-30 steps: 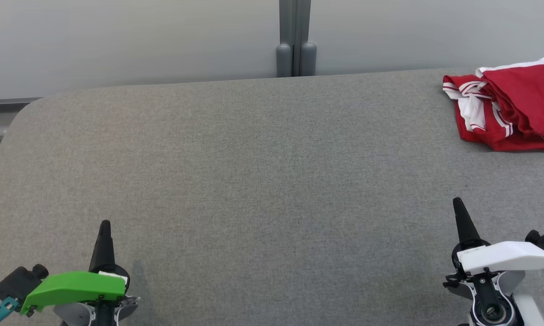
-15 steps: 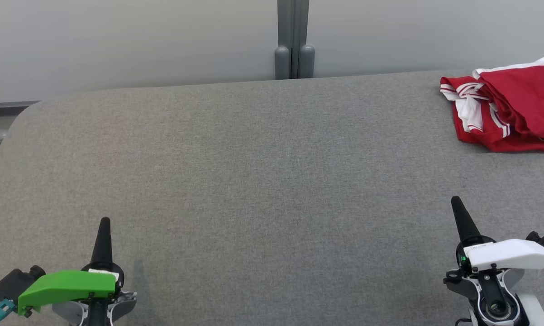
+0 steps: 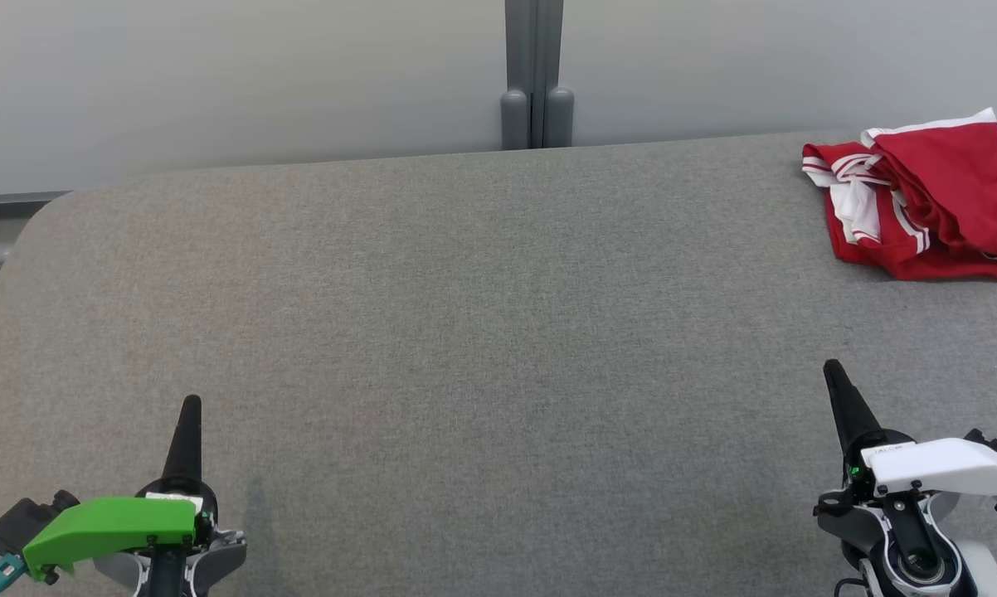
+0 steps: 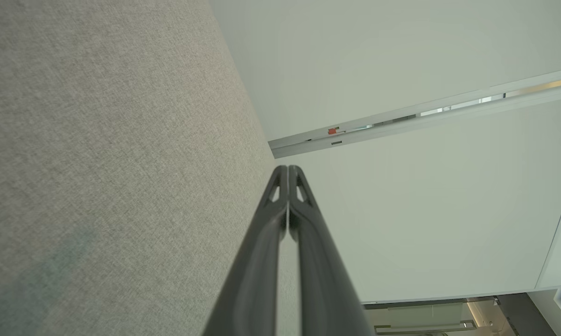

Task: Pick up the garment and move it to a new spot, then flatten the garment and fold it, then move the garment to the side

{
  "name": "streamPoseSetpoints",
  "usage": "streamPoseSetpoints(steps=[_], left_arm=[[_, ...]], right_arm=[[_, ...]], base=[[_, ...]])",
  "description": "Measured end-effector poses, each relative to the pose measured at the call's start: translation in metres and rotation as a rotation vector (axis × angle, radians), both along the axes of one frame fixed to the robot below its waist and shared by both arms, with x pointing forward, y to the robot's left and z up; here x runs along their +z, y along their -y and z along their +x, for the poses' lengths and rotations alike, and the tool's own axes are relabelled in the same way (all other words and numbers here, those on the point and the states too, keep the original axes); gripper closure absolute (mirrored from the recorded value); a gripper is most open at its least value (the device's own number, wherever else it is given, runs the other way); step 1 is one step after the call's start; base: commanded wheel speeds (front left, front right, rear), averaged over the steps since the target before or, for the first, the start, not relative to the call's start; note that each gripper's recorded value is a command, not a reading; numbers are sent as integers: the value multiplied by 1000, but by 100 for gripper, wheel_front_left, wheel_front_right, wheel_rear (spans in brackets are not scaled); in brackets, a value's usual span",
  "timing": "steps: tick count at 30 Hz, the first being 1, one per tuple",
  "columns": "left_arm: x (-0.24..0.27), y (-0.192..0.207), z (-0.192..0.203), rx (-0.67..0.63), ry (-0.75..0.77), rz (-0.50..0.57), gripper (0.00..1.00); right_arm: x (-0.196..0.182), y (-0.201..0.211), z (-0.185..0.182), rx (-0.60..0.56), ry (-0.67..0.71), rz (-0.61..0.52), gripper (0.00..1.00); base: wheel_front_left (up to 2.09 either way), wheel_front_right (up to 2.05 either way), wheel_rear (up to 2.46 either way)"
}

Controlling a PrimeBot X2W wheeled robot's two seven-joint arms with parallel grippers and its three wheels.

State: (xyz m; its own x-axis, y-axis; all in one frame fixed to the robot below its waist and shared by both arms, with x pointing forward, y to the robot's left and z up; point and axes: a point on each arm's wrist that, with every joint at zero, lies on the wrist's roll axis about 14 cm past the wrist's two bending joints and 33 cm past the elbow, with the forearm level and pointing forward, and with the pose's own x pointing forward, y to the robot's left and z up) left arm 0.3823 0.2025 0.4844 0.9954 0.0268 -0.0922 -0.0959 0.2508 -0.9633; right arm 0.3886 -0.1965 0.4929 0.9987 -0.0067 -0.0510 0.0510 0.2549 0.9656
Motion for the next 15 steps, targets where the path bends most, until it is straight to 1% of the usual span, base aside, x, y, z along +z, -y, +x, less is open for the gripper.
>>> streamPoseSetpoints(steps=[15], left_arm=[[8,2,3,-6,34,-117,100]], right_arm=[[5,2,0,-2,17,120,100]], base=[[0,0,0]])
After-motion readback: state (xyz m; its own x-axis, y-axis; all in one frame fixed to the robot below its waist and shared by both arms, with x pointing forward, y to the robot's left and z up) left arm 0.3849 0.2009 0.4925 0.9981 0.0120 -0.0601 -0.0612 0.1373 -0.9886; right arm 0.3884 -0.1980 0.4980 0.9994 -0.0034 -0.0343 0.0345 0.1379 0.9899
